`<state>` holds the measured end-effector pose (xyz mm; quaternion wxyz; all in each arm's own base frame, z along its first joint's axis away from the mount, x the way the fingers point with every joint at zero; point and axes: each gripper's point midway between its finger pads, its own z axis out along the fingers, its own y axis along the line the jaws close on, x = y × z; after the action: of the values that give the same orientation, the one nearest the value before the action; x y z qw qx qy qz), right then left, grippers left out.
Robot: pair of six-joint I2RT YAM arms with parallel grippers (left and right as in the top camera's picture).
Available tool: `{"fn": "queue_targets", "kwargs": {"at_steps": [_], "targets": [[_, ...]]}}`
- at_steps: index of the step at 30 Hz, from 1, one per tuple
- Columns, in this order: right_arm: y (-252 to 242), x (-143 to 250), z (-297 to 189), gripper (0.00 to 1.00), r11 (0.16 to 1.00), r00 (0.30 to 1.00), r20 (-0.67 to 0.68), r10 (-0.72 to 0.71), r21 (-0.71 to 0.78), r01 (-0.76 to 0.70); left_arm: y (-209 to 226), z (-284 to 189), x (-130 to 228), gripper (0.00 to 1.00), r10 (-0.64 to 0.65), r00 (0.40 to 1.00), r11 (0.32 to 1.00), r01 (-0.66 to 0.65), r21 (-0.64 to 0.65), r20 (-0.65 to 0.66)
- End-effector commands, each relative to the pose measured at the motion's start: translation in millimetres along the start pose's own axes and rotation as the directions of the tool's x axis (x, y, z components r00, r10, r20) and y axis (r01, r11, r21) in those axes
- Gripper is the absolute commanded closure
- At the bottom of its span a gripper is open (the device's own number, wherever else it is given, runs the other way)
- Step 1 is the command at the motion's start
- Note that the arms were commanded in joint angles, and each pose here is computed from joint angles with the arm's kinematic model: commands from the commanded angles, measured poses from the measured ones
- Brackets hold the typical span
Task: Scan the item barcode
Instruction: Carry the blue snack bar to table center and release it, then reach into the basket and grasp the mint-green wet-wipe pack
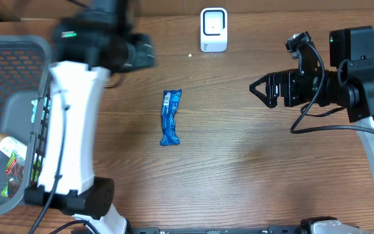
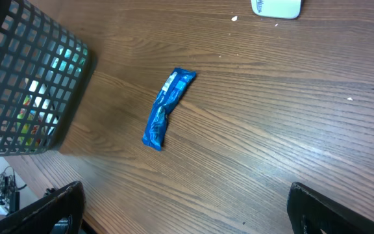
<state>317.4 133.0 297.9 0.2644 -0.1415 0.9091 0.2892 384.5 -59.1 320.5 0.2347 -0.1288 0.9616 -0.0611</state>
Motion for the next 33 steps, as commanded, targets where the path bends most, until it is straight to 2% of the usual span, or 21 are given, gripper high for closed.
{"fn": "queue_targets", "kwargs": {"at_steps": [1,6,7,9,10,11,14,16,22,24,33], "targets": [[5.7,-7.4,-5.3,0.0,1.0,1.0,0.024,-0.017,-0.004,0.017,57.5,-48.3,-19.8,0.26,-0.089,0.988,0.989,0.102,-0.105,0.123],[5.8,-7.4,-5.3,0.0,1.0,1.0,0.024,-0.017,-0.004,0.017,133.2,-76.5,-30.3,0.27,-0.261,0.942,0.941,0.297,-0.162,0.212],[5.8,-6.8,-5.3,0.01,1.0,1.0,0.021,-0.015,-0.004,0.015,163.0,-82.9,-31.0,0.27,-0.345,0.908,0.905,0.389,-0.171,0.237],[5.8,-5.9,-5.2,0.01,1.0,1.0,0.018,-0.013,-0.004,0.013,194.2,-87.0,-28.6,0.26,-0.437,0.862,0.856,0.486,-0.177,0.255],[5.8,-5.7,-5.2,0.01,1.0,1.0,0.017,-0.012,-0.004,0.012,213.3,-88.1,-24.7,0.25,-0.495,0.827,0.814,0.549,-0.192,0.266],[5.8,-5.2,-5.2,0.01,1.0,1.0,0.015,-0.011,-0.004,0.011,244.9,-87.8,-15.7,0.21,-0.583,0.762,0.735,0.642,-0.218,0.281],[5.8,-5.4,-5.2,0.01,1.0,1.0,0.016,-0.012,-0.004,0.012,284.9,-76.6,-3.5,0.2,-0.678,0.678,0.634,0.735,-0.241,0.283],[5.8,-5.5,-5.2,0.01,1.0,1.0,0.016,-0.012,-0.004,0.012,300.0,-61.4,0.2,0.2,-0.716,0.646,0.605,0.763,-0.227,0.263],[5.8,-4.3,-5.2,0.01,1.0,1.0,0.012,-0.009,-0.004,0.009,326.0,3.8,9.7,0.2,-0.765,0.61,0.569,0.79,-0.227,0.205],[5.8,-3.2,-5.2,0.01,1.0,1.0,0.007,-0.006,-0.004,0.006,328.3,39.6,11.1,0.2,-0.766,0.617,0.584,0.785,-0.207,0.181],[5.8,-1.4,-5.2,0.01,1.0,1.0,0.0,-0.001,-0.005,0.001,334.6,137.0,25.8,0.19,-0.728,0.657,0.634,0.754,-0.172,0.197]]}}
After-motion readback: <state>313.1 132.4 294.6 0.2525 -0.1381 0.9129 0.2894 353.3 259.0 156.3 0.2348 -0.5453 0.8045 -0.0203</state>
